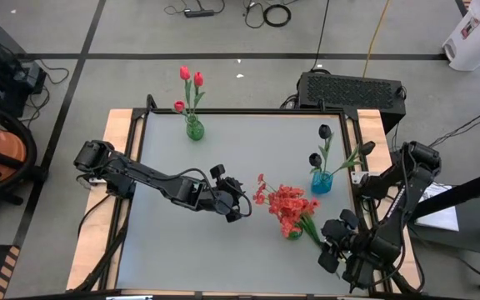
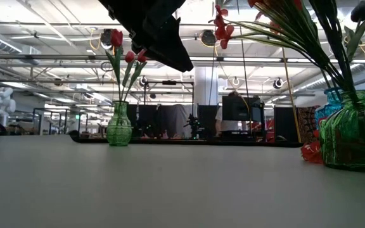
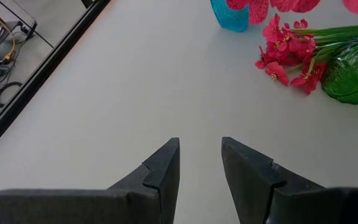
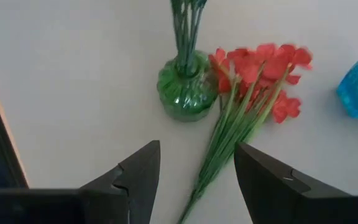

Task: Sort flowers into vase by color
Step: Put the red flowers into the bottom green vase

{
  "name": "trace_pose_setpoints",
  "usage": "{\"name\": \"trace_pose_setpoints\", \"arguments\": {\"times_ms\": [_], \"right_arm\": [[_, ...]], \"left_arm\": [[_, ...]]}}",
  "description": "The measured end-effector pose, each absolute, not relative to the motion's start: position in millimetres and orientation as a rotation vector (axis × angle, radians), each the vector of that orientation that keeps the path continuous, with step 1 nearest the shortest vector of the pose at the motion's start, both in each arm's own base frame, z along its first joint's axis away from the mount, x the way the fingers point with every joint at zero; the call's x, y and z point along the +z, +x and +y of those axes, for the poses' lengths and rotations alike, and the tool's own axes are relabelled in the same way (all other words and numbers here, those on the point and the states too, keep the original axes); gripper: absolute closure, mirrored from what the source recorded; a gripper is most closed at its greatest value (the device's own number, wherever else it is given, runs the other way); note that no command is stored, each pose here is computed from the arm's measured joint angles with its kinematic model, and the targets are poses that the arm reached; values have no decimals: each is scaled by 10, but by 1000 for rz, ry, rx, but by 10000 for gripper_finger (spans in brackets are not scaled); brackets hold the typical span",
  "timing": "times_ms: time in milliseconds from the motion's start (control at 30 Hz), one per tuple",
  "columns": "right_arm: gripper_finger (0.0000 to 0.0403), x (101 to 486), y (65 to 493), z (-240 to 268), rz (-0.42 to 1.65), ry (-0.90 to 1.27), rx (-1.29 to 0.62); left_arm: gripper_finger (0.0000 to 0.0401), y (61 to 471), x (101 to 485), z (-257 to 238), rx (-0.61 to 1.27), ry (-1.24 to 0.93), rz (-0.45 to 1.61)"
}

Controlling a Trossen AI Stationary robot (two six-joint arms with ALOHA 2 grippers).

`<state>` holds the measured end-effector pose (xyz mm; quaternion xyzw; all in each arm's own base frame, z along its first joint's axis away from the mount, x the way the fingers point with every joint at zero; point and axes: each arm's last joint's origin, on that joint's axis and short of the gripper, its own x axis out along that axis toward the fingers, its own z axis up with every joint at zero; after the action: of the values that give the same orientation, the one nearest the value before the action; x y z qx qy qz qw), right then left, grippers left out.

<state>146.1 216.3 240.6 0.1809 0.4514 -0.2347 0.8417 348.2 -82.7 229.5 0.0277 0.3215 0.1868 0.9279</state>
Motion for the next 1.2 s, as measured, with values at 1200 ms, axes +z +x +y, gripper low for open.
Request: {"name": "trace_pose_setpoints", "arguments": {"times_ms": [1200], "right_arm": [[206, 1875, 1733, 1960, 1336, 328, -669]], "left_arm": [[273, 3575, 2024, -849, 371, 139, 735]]}}
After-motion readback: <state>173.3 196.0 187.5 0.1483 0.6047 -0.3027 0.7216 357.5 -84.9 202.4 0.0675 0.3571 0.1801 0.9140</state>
